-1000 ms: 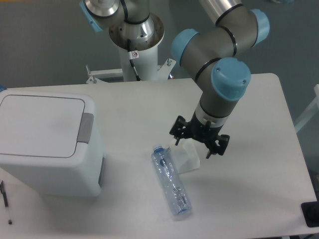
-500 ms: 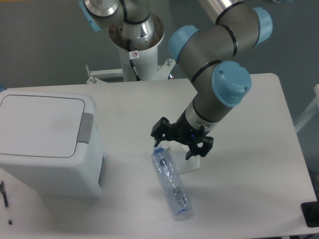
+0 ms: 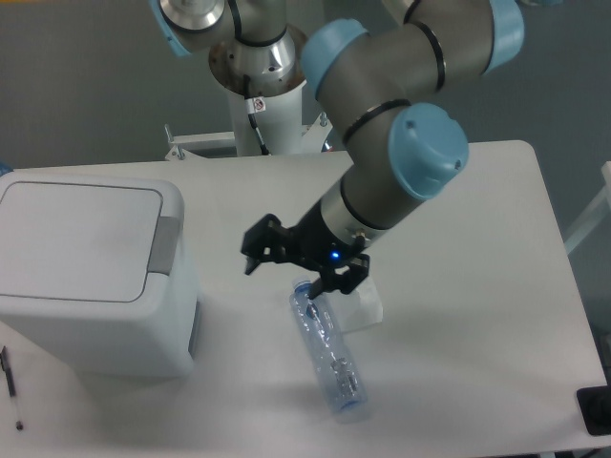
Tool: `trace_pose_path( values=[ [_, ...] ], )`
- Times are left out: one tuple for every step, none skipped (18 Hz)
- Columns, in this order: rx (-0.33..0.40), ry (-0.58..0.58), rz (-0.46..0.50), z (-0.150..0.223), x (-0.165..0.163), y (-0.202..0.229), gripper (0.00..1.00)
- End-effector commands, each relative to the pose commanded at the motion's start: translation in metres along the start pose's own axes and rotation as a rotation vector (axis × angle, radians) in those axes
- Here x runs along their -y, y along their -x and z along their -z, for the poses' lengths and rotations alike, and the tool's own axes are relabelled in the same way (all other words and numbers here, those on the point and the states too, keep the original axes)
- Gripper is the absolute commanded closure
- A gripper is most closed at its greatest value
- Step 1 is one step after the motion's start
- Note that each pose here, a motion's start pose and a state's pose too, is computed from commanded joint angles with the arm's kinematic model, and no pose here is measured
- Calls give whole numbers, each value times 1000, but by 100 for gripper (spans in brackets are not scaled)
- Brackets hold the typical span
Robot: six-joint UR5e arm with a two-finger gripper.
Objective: Open the trash can
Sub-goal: 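Move the gripper across the table toward the trash can's grey lid panel, then press the gripper down on the grey panel to pop the lid open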
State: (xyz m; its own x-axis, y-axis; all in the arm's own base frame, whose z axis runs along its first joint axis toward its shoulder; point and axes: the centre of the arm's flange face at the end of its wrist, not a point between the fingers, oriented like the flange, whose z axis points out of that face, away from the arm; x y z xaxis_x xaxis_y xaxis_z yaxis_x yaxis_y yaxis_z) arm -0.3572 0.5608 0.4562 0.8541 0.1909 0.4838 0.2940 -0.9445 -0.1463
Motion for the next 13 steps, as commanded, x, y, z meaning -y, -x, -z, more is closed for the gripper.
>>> trace_pose_path(
  values=[
    [-1,-4,0,2,0,-11,0],
    [0,-4,2,2,1,-18,0],
    [-5,-3,6,-1,2,-22,0],
    [-9,-4,4,-3,4,-30,0],
    [-12,-7,1,-3,5,-35,0],
    [-14,-4,-4,-5,5,-40,0],
    [-14,2,-13,-8,6,-47,0],
    [-14,7,-20,-10,4,-53,0],
    [-15,5,-26,-9,3,-57,0],
    [-13,4,-28,-8,2,-59,0],
    [-12,1,-30,-7,2,-60,0],
    [-12,1,-30,-7,2,-60,0],
    [-12,5,-30,-9,2,-60,0]
  ],
)
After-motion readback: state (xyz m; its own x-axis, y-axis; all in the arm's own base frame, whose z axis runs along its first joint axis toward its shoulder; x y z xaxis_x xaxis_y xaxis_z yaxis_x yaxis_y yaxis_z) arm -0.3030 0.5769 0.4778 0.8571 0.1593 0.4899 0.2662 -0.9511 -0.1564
